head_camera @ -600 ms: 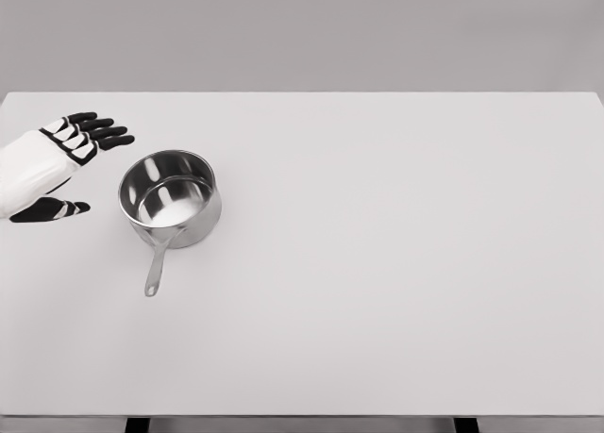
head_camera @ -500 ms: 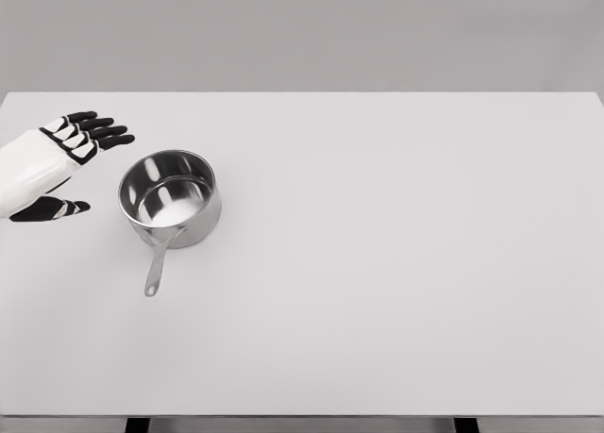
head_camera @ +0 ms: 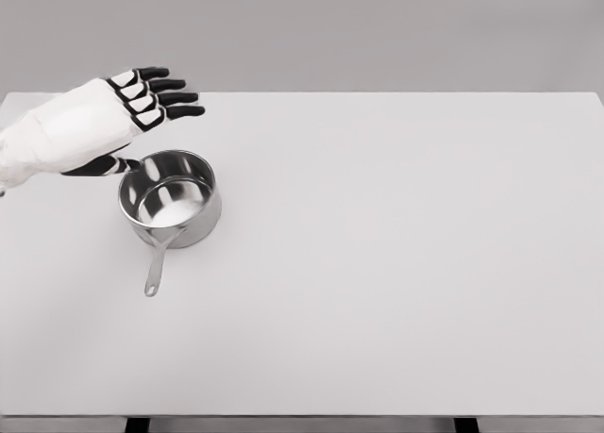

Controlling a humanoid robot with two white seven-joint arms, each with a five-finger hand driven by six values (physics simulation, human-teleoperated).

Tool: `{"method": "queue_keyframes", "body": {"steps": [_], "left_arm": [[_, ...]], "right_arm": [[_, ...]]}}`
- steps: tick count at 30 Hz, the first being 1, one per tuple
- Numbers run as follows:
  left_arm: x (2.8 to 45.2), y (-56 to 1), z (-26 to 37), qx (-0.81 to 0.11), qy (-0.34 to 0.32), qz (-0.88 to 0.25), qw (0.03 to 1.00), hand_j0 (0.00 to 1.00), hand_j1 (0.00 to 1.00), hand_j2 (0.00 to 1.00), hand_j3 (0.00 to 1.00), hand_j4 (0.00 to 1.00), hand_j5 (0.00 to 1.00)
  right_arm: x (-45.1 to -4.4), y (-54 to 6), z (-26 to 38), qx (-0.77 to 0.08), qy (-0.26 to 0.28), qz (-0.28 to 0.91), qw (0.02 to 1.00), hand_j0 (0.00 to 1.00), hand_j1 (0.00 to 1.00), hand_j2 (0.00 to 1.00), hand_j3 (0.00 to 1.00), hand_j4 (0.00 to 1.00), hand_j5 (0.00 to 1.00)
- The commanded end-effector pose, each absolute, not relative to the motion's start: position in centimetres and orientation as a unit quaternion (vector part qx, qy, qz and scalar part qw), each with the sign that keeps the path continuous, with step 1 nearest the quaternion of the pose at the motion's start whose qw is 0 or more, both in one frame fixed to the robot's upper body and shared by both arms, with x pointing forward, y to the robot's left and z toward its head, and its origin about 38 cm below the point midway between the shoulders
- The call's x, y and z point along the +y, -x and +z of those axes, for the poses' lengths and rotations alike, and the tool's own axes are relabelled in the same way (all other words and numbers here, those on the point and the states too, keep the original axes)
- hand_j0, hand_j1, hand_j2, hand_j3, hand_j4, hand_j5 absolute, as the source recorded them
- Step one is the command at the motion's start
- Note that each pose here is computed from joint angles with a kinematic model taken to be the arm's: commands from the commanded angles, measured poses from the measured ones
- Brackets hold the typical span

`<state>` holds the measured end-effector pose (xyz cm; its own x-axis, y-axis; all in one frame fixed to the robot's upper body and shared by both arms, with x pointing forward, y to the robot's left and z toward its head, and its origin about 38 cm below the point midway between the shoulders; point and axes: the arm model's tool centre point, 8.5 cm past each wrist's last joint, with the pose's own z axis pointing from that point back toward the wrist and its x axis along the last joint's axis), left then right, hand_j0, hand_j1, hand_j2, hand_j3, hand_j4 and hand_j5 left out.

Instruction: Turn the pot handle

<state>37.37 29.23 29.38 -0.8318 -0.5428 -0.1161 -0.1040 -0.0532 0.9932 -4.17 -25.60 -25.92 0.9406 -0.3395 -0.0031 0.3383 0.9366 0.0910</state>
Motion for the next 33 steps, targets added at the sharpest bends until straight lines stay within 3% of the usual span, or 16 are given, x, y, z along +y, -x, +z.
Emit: {"method": "queue_keyframes", "body": {"steps": [1, 14, 33], "left_arm": [[27.2, -36.5, 25.8, -0.658, -0.176, -0.711, 0.172, 1.00, 1.00, 1.00, 1.00, 1.00, 1.00], [22.8, -35.3, 21.8, -0.634, -0.084, -0.753, 0.154, 1.00, 1.00, 1.00, 1.00, 1.00, 1.00], [22.2, -34.3, 18.4, -0.560, -0.071, -0.813, 0.143, 1.00, 1.00, 1.00, 1.00, 1.00, 1.00]], "right_arm": [[-25.6, 4.2, -25.9, -0.006, -0.045, -0.172, 0.984, 1.00, 1.00, 1.00, 1.00, 1.00, 1.00], [-25.6, 4.2, -25.9, -0.007, -0.045, -0.172, 0.984, 1.00, 1.00, 1.00, 1.00, 1.00, 1.00], [-25.6, 4.2, -25.9, -0.007, -0.045, -0.172, 0.984, 1.00, 1.00, 1.00, 1.00, 1.00, 1.00]]}}
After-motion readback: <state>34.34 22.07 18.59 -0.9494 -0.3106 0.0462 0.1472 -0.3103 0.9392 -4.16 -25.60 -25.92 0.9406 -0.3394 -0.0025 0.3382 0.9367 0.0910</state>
